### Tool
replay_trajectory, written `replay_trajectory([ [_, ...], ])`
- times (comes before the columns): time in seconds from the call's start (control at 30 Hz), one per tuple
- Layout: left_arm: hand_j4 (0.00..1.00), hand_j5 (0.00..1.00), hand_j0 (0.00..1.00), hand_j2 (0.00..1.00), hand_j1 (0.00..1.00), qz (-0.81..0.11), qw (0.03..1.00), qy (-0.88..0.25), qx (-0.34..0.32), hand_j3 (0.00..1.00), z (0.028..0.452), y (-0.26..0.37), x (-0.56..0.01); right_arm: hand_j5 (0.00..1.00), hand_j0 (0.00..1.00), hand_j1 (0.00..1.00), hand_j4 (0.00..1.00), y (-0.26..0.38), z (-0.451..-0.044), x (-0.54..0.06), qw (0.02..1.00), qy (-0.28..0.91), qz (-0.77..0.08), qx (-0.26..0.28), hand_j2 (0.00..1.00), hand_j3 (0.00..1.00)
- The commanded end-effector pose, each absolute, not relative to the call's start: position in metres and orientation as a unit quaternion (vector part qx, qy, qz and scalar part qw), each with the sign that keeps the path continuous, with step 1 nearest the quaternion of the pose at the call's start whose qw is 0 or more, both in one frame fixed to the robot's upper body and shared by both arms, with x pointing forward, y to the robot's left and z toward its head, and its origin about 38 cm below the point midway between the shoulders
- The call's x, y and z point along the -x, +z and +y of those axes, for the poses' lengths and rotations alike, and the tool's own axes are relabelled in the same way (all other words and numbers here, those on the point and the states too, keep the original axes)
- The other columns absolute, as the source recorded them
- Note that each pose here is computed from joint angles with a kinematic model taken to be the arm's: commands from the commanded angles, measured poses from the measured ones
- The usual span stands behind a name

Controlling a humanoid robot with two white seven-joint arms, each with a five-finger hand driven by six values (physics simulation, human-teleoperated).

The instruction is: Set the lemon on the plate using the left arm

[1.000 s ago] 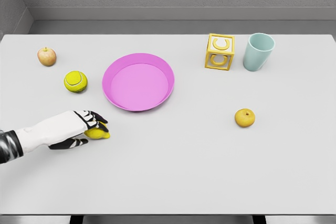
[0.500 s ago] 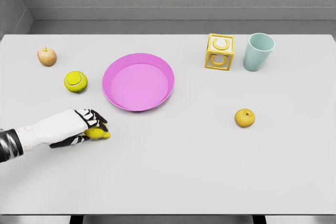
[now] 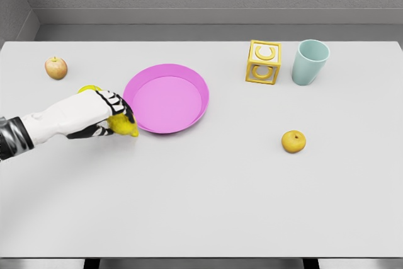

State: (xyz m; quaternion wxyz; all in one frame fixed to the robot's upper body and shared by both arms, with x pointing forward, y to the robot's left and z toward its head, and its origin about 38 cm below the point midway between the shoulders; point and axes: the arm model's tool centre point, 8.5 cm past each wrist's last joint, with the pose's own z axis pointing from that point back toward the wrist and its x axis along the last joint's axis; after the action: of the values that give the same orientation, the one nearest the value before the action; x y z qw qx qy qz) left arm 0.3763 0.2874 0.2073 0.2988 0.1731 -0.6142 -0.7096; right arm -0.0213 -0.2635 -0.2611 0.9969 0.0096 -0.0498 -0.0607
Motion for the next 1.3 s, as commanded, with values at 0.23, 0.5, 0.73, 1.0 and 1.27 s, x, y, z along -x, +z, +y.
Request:
replay_trajectory([
  [0.23, 0.65, 0.65, 0.65, 0.65, 0.65, -0.651, 0.276, -0.694, -0.139, 0.65, 0.184, 0.243, -0.417, 1.0, 1.0, 1.0, 1.0, -0.261, -0.264, 0.022, 0.997, -0.061, -0.049, -0.01, 1.0, 1.0],
  [0.5, 1.0, 1.0, 1.0, 1.0, 1.0, -0.676, 0.258, -0.678, -0.13, 1.0, 0.201, 0.236, -0.424, 1.0, 1.0, 1.0, 1.0, -0.261, -0.264, 0.022, 0.997, -0.061, -0.049, -0.01, 1.0, 1.0],
  [0.73, 1.0, 1.0, 1.0, 1.0, 1.0, -0.65, 0.306, -0.664, -0.206, 1.0, 0.302, 0.236, -0.406, 1.0, 1.0, 1.0, 1.0, -0.261, -0.264, 0.021, 0.997, -0.061, -0.05, -0.01, 1.0, 1.0],
  [1.0, 1.0, 1.0, 1.0, 1.0, 1.0, -0.624, 0.343, -0.654, -0.254, 1.0, 0.384, 0.257, -0.361, 1.0, 1.0, 1.0, 1.0, -0.261, -0.264, 0.021, 0.997, -0.061, -0.05, -0.01, 1.0, 1.0],
  [1.27, 1.0, 1.0, 1.0, 1.0, 1.0, -0.625, 0.344, -0.655, -0.249, 1.0, 0.381, 0.252, -0.358, 1.0, 1.0, 1.0, 1.0, -0.261, -0.264, 0.021, 0.997, -0.061, -0.05, -0.01, 1.0, 1.0],
])
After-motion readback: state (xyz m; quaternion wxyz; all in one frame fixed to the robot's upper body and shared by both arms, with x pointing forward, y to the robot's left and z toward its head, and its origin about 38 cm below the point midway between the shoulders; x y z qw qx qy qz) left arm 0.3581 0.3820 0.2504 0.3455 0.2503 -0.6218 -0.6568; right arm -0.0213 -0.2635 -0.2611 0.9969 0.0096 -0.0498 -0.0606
